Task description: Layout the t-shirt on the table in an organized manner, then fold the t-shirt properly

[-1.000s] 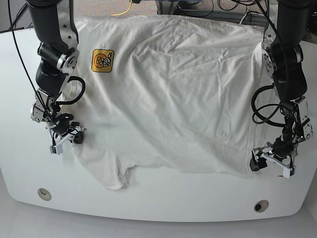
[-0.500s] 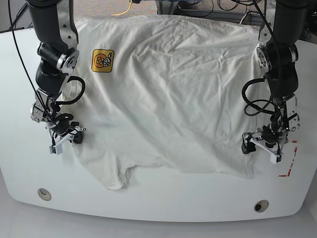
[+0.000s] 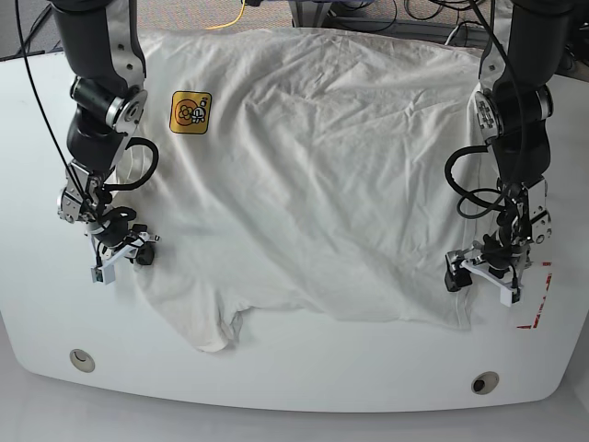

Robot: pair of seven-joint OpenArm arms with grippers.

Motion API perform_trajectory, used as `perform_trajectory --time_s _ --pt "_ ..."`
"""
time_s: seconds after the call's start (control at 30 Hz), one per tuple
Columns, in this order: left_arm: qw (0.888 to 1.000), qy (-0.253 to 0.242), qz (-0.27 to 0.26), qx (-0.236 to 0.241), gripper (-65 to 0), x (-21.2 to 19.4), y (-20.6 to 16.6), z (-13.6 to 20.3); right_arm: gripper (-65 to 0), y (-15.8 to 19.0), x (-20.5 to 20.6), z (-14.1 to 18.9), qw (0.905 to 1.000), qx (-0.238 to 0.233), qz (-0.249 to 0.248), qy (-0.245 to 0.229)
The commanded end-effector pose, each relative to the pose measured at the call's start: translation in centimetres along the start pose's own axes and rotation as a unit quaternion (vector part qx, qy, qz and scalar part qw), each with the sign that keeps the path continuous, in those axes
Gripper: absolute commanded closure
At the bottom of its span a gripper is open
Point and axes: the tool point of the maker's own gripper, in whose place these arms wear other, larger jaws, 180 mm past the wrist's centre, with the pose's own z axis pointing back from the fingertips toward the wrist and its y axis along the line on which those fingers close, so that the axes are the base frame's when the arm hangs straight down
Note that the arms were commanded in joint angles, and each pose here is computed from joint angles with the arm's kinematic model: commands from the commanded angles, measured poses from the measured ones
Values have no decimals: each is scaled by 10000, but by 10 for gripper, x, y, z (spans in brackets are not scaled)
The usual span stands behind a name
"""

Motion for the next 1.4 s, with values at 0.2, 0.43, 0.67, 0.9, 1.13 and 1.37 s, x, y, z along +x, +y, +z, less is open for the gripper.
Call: perform_trajectory --time_s 0.2,0.43,0.67,0.9,1.13,1.37 --pt "9958 274 -207 -844 -526 -2 -53 -8 -87 -7 12 5 9999 -54 72 -123" --pt "9955 265 -198 -888 -525 -3 -57 -9 -73 -13 12 13 9994 -177 238 -198" --pt "9957 246 -185 -878 -474 -3 -57 -9 0 -15 13 14 9991 -208 296 -208" --pt "9956 268 -177 -878 -340 -5 -54 -7 0 -13 12 14 9991 -194 339 -171" --pt "9955 597 -150 -723 -326 -42 -33 0 0 -8 -9 12 9975 -140 678 157" --pt "9913 1016 -404 -734 -265 -85 -1 24 0 -17 -26 30 9929 -348 1080 355"
